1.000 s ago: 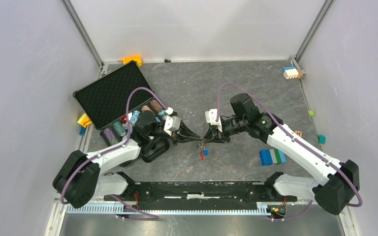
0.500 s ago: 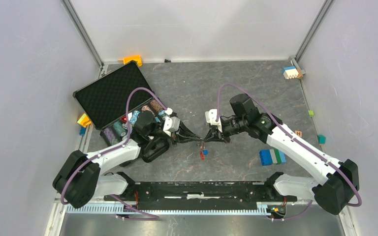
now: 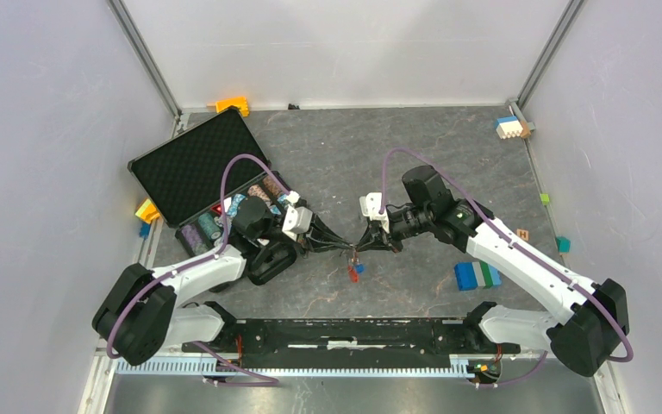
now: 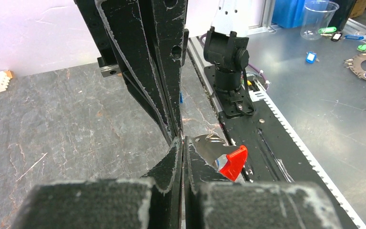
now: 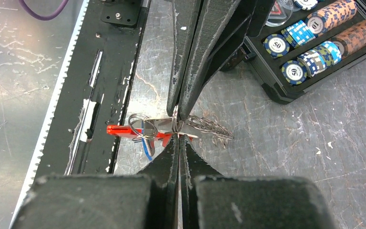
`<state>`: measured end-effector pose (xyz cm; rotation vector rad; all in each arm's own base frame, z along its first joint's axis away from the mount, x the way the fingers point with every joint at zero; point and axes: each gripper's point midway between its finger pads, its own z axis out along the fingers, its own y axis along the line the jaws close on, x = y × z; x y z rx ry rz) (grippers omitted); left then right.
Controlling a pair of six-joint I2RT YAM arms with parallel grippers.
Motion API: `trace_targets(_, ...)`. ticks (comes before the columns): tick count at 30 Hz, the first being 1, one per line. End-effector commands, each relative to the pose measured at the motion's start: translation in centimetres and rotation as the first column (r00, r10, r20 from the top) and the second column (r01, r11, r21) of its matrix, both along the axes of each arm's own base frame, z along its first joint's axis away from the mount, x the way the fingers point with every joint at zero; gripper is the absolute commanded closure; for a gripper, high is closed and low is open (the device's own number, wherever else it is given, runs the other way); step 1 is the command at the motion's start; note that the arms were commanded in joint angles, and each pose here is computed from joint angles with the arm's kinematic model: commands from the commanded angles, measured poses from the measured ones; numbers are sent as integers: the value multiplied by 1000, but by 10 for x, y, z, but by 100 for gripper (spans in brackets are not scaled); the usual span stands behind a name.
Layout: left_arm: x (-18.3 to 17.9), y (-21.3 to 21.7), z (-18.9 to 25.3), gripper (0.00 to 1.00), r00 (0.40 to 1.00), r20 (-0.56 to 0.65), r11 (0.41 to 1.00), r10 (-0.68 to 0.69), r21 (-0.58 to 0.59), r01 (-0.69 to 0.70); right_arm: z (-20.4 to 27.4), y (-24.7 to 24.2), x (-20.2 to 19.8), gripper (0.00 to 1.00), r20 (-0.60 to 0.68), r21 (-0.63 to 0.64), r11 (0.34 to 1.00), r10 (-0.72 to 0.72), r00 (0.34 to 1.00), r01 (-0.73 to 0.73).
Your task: Put the keys on the keyring
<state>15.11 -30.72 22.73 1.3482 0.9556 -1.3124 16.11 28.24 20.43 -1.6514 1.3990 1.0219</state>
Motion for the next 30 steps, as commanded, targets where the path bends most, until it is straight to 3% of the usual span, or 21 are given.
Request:
trace_targets(1, -10, 3, 18, 98, 997, 57, 997, -45, -54, 48, -4, 0, 5, 100, 6, -3, 1000, -18, 1000, 18)
trace_targets(15, -10, 2, 21, 98, 998, 50, 996, -48, -67, 52, -9, 4, 3, 98, -11, 9, 1000, -3, 1000, 3)
trace_targets(22, -11, 2, 20, 98, 998, 46, 996, -51, -67, 54, -10, 5, 5, 85, 4, 5, 1000, -1, 1000, 1)
trace_targets(30, -11, 3, 16, 98, 998, 46, 997, -47, -60, 50, 11, -7, 12, 72, 143, 6, 999, -42, 989, 41)
